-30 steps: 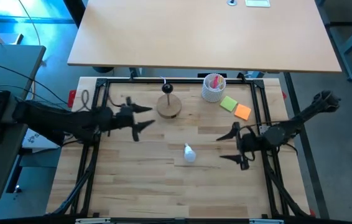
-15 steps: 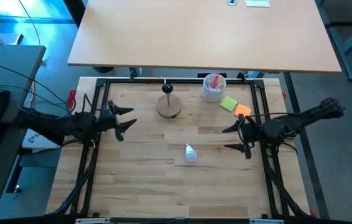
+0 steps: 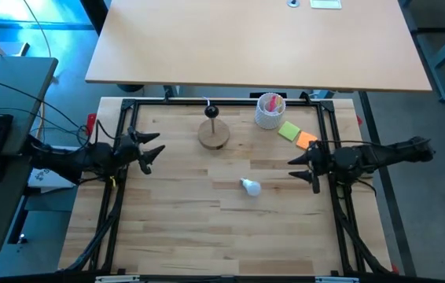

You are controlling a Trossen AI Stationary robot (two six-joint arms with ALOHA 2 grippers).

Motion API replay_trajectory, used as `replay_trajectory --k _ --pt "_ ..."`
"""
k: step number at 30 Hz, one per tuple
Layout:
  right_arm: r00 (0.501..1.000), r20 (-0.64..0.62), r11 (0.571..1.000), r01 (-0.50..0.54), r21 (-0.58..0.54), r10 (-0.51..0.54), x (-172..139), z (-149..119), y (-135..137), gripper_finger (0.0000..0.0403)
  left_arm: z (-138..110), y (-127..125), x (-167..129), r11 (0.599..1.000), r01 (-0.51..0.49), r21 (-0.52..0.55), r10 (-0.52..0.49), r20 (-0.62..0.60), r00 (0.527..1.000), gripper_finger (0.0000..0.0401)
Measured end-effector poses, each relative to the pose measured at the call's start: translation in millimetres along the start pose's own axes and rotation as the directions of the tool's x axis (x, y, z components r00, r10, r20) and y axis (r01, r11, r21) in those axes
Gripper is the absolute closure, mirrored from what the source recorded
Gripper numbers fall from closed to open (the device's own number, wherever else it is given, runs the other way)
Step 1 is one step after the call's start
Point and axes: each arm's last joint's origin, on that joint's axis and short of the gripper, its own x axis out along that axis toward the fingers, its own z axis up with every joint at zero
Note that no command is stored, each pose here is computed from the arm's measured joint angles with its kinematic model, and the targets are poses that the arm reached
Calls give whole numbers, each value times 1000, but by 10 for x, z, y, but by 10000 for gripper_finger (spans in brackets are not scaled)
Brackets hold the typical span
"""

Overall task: Screw lightbulb
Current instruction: Return to Home Position

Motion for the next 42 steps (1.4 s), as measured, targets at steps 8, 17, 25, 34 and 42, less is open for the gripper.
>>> replay_trajectory --k 8,17,25,34,42 --pt "959 248 989 -144 20 135 26 -276 -84 213 -11 32 -34 1000 -22 2 22 -3 1000 149" --pt "945 291 986 -163 23 150 158 -463 -198 213 -67 20 -38 999 34 42 -31 -55 998 149" --pt "930 325 985 -168 -36 171 147 -420 -223 213 -244 15 -20 997 47 68 -39 -106 994 149" --pt "962 268 996 -70 53 53 182 -484 -267 213 -272 16 -11 996 31 88 -22 -111 994 149" --pt "974 224 995 -41 94 19 224 -512 -280 213 -275 13 -10 994 32 103 -20 -115 993 149"
